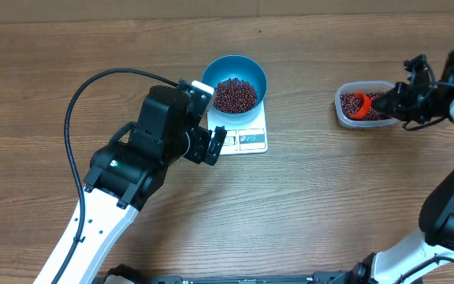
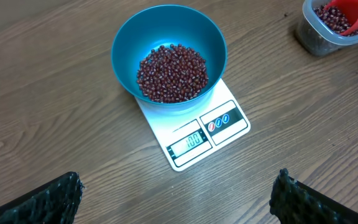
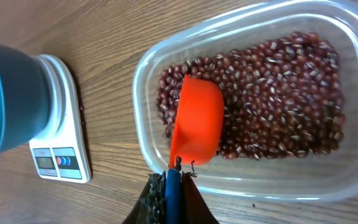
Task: Scoop item into bowl and weigh 150g on scale
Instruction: 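Dip the red scoop into the beans with the right gripper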
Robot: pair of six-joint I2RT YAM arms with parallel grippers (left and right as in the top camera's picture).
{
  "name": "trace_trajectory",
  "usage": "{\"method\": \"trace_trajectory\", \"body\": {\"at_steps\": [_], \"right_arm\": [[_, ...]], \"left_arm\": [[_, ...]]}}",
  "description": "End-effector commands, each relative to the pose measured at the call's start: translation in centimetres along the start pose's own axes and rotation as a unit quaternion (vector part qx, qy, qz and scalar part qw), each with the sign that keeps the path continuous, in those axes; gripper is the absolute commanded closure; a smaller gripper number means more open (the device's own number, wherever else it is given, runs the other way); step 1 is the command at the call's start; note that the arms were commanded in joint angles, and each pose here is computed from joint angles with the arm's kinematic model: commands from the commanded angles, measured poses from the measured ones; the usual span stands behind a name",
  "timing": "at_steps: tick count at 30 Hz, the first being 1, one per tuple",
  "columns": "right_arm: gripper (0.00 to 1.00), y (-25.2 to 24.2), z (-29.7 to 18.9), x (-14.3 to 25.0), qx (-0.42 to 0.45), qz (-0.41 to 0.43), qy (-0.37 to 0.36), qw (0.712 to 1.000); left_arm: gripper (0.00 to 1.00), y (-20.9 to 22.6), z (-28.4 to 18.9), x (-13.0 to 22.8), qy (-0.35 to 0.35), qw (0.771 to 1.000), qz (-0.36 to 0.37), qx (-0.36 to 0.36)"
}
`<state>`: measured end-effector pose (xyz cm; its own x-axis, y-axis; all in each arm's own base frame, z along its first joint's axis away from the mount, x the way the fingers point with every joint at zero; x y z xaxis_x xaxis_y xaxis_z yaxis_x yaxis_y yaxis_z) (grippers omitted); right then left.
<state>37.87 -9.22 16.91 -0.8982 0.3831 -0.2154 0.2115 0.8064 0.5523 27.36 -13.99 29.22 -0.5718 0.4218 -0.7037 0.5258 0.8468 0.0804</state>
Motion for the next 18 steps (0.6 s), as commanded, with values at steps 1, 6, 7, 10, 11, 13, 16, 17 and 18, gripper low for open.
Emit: {"method": "trace_trajectory", "body": {"at_steps": [1,6,7,10,11,13,16,17,18], "right_arm": [[0.96,-1.3,0.6,0.0,-0.048,0.028,0.007,0.998],[0.96,-2.8,1.1,0.1,-0.106,0.073,0.019,0.992],[0.96,-3.0,1.1,0.2,-0.115,0.081,0.02,0.99],[0.96,-3.6,0.7,0.2,-0.134,0.092,0.017,0.987],[0.96,-3.8,0.5,0.3,-0.136,0.091,0.016,0.986],[0.96,-4.1,0.3,0.3,-0.136,0.096,0.015,0.986],[0.96,-4.7,0.3,0.3,-0.112,0.095,0.014,0.989],[0.96,-5.0,0.4,0.3,-0.1,0.093,0.013,0.991],[0.96,-5.3,0.4,0.3,-0.087,0.091,0.013,0.992]], "left_arm": [[0.0,0.0,0.2,0.2,0.005,1.0,-0.002,-0.003],[0.0,0.0,0.2,0.2,0.005,1.0,-0.002,-0.003],[0.0,0.0,0.2,0.2,0.005,1.0,-0.002,-0.003],[0.01,0.0,0.2,0.2,0.005,1.0,-0.002,-0.003],[0.0,0.0,0.2,0.2,0.005,1.0,-0.002,-0.003],[0.0,0.0,0.2,0.2,0.005,1.0,-0.002,-0.003],[0.0,0.0,0.2,0.2,0.005,1.0,-0.002,-0.003],[0.0,0.0,0.2,0.2,0.005,1.0,-0.002,-0.003],[0.0,0.0,0.2,0.2,0.005,1.0,-0.002,-0.003]]}}
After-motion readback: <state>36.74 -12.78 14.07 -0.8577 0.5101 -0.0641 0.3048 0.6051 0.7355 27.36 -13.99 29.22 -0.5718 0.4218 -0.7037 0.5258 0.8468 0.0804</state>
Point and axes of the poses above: each gripper's point midway between its finger pads, its own z axis out along the fingers, its own y axis along the line the jaws close on, x = y × z, the point moved 6 cm from there along -z, back along the fingers, and after that the axes turned 8 degrees about z, right-handed, at the moved point
